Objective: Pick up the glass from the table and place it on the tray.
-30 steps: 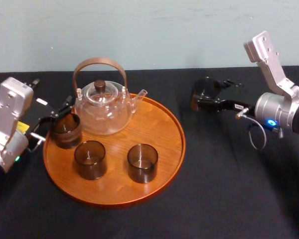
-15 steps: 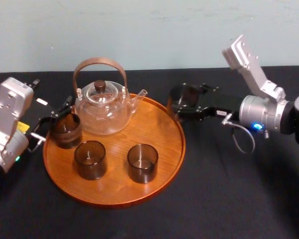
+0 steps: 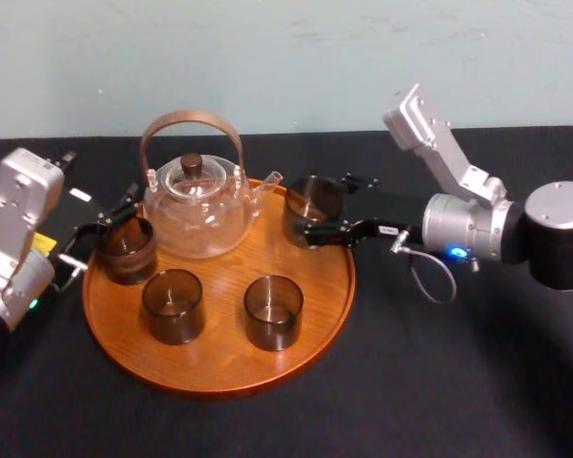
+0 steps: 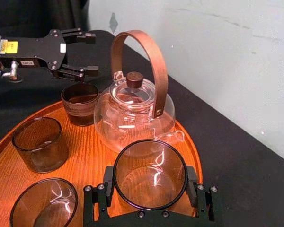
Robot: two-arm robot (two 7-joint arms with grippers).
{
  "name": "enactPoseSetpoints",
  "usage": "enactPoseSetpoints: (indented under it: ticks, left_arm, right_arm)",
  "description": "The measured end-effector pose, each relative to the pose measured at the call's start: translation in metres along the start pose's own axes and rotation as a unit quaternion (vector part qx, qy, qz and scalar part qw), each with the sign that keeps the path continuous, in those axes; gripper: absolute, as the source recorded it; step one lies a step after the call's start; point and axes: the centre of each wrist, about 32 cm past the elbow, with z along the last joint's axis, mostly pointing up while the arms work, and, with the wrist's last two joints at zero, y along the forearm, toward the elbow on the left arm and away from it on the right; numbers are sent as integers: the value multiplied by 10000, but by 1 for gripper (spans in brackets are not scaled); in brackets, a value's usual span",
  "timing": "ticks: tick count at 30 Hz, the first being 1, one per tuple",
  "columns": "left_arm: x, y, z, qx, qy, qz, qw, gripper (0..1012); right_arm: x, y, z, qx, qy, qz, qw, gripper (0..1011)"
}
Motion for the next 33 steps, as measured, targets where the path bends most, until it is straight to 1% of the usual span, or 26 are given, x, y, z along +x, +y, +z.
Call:
enactPoseSetpoints:
  ticks: [8,15,33]
  left_arm:
    - [0,0,0,0,0,0,10000,1002]
    - [0,0,0,0,0,0,10000,1001]
    - [0,0,0,0,0,0,10000,1001]
  right_arm:
    - [-27,108,-52,-65,-1,27,10000,900]
    - [-40,192,-124,-149,-2,19,9999,900]
    - [-44,288,-266,-341,72,3,9994,900]
